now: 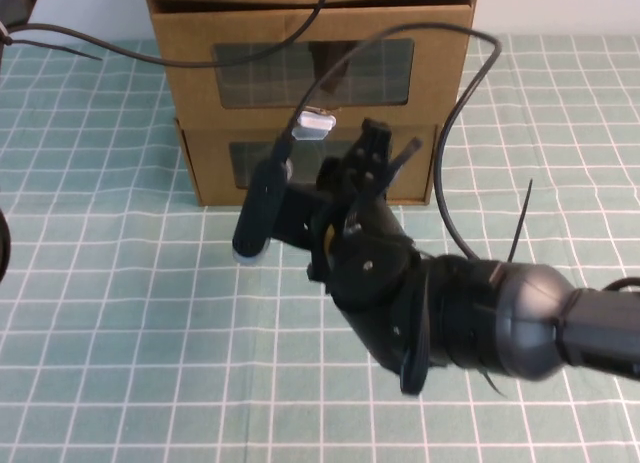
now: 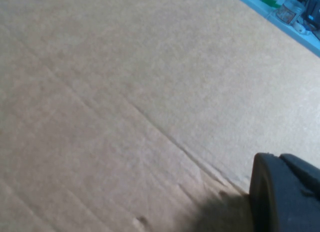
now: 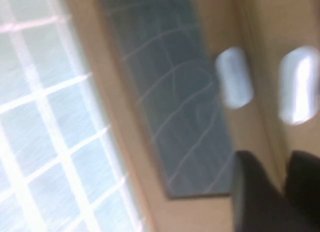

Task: Open the shoe box
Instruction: 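Pull the top drawer of the cardboard box fully open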

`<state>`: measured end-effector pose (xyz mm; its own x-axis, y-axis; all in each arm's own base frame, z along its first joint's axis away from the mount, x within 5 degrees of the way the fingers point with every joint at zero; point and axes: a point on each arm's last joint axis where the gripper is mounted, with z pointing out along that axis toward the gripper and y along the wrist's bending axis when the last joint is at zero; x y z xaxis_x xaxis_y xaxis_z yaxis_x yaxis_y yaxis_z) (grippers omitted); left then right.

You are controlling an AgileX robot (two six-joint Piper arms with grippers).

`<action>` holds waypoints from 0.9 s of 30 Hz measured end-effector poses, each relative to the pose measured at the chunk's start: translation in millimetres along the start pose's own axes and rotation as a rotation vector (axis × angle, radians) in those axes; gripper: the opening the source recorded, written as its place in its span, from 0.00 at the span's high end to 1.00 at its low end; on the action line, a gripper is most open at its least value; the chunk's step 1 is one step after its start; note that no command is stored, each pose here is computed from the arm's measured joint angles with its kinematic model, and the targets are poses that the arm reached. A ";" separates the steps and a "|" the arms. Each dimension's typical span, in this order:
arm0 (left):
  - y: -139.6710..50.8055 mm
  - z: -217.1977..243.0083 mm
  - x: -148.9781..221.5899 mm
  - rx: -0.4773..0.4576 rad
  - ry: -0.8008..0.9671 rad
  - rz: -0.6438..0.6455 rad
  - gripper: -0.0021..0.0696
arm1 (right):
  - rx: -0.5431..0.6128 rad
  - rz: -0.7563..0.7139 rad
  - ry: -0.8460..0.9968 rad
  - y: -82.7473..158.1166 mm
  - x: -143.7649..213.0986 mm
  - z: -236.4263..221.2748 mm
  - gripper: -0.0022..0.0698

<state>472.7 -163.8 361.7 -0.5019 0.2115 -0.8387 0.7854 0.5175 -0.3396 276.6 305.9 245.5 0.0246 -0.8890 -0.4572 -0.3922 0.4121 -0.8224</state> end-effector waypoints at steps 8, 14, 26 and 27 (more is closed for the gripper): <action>-0.3 0.0 -0.2 0.003 -0.002 -0.002 0.98 | 0.048 0.019 0.010 -16.3 -3.9 23.5 0.46; -0.5 0.0 -0.4 0.006 -0.004 -0.003 0.98 | 0.044 0.017 0.004 -19.1 -5.5 38.0 0.48; -0.4 0.1 -0.5 0.005 -0.006 0.002 0.98 | 0.049 0.048 -0.008 -28.5 -5.5 65.1 0.54; -0.4 0.1 -0.5 0.005 -0.006 0.002 0.98 | 0.049 0.049 -0.011 -28.9 -6.2 65.1 0.56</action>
<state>472.7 -164.2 362.2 -0.4983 0.2078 -0.8417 0.7884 0.5125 -0.3402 347.6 312.5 250.1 0.0166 -0.8653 -0.5010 -0.3482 0.4647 -0.8141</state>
